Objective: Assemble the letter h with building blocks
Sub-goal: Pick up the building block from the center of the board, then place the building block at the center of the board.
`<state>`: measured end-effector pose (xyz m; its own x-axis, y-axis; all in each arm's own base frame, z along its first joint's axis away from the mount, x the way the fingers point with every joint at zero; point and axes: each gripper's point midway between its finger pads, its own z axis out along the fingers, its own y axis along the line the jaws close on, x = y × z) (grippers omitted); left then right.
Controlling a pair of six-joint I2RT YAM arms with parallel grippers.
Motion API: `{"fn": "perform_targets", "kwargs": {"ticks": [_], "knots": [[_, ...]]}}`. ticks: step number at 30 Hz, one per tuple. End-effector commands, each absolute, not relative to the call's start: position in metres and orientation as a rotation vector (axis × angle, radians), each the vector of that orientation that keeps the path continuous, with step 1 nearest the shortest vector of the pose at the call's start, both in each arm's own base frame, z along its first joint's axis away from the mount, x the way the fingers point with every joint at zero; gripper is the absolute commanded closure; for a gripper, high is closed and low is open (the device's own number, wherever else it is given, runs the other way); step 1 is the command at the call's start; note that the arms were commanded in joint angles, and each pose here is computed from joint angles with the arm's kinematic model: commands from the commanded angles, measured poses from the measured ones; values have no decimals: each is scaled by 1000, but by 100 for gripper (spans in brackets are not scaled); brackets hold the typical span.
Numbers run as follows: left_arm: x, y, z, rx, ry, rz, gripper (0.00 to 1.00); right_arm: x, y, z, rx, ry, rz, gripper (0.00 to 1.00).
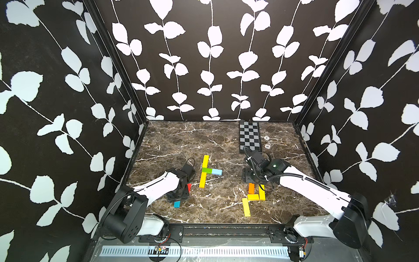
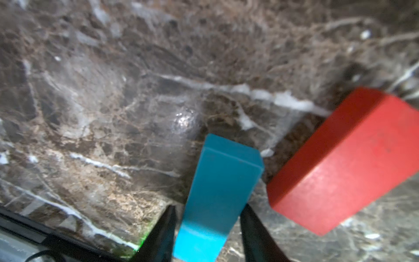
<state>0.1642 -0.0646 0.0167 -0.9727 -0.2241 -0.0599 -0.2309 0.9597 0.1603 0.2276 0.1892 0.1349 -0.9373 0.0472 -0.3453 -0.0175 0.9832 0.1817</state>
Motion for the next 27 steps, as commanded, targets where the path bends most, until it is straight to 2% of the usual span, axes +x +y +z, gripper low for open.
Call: {"fn": "perform_targets", "kwargs": {"ticks": [1, 8, 11, 14, 20, 27], "knots": [[157, -51, 5, -383, 3080, 355, 58, 231, 186, 136, 44, 2766, 235, 29], [158, -48, 15, -395, 3059, 368, 80, 231, 186, 138, 47, 2755, 250, 30], [165, -43, 40, -390, 3000, 382, 86, 230, 185, 140, 46, 2747, 258, 30], [179, -49, 76, -367, 2912, 284, 90, 230, 184, 144, 51, 2734, 268, 30], [210, -102, 115, -213, 2855, 25, 100, 235, 168, 145, 172, 2715, 317, 30], [226, -219, 100, 240, 2907, -57, 100, 230, 146, 142, 280, 2723, 327, 31]]}}
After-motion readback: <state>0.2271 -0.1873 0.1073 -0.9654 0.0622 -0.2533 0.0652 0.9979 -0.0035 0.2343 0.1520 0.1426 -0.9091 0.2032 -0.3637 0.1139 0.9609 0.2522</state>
